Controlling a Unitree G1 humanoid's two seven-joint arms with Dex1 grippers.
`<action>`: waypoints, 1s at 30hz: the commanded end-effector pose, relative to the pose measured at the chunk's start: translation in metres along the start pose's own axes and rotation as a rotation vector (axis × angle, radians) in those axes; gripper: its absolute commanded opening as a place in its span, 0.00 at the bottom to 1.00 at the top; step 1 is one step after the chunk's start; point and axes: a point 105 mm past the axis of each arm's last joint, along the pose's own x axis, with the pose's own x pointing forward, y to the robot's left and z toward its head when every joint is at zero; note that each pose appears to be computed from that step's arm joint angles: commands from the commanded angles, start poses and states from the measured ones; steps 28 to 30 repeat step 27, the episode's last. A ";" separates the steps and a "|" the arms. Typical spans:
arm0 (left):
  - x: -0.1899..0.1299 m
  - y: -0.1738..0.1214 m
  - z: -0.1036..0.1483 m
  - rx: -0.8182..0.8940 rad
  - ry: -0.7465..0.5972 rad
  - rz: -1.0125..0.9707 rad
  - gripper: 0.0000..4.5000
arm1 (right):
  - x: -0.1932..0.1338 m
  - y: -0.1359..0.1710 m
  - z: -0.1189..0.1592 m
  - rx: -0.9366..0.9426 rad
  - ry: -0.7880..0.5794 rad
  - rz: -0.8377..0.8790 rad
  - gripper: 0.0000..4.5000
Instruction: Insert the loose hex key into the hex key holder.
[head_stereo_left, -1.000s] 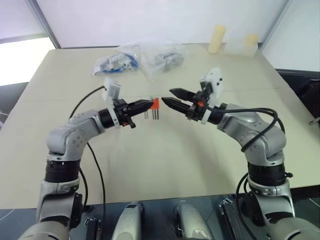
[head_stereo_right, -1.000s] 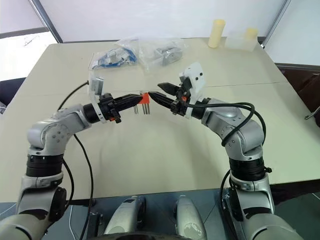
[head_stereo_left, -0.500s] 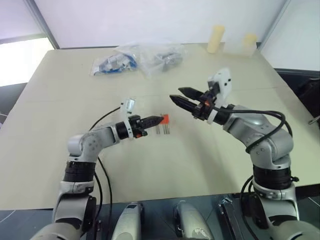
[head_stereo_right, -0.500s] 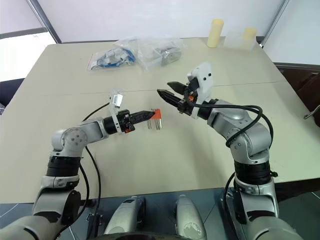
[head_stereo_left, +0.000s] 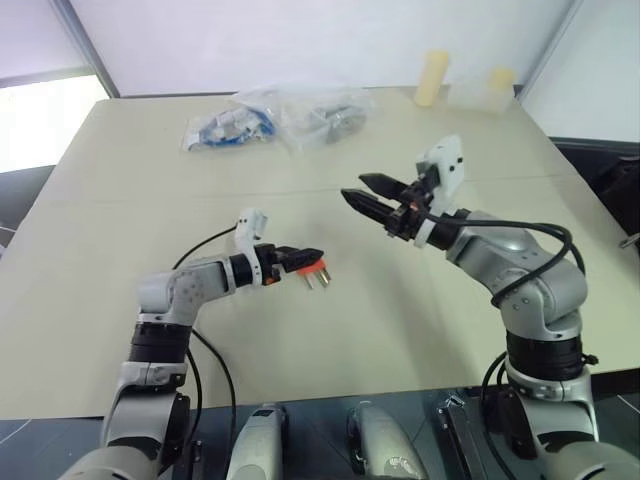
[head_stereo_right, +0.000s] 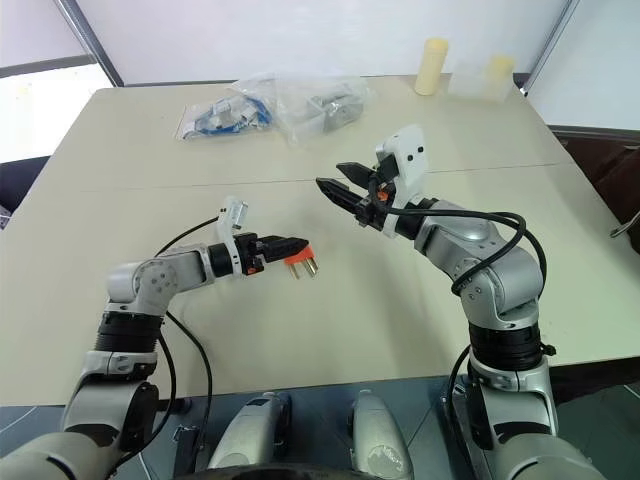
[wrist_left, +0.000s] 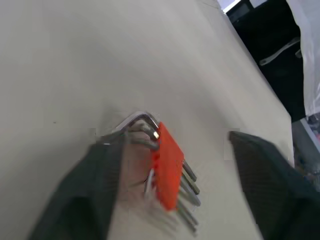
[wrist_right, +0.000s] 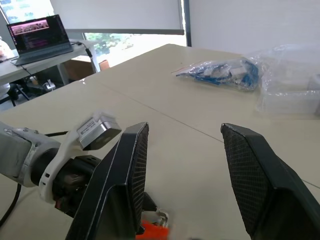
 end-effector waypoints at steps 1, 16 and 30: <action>-0.015 0.007 0.015 0.002 -0.064 0.045 0.99 | 0.001 0.006 0.014 -0.037 -0.050 0.024 0.53; -0.085 -0.028 0.062 0.497 -0.082 0.031 0.99 | -0.017 -0.002 -0.011 -0.175 0.170 0.106 0.53; -0.114 -0.053 0.069 0.653 -0.097 -0.003 0.99 | -0.066 -0.020 -0.043 -0.370 0.517 0.250 0.53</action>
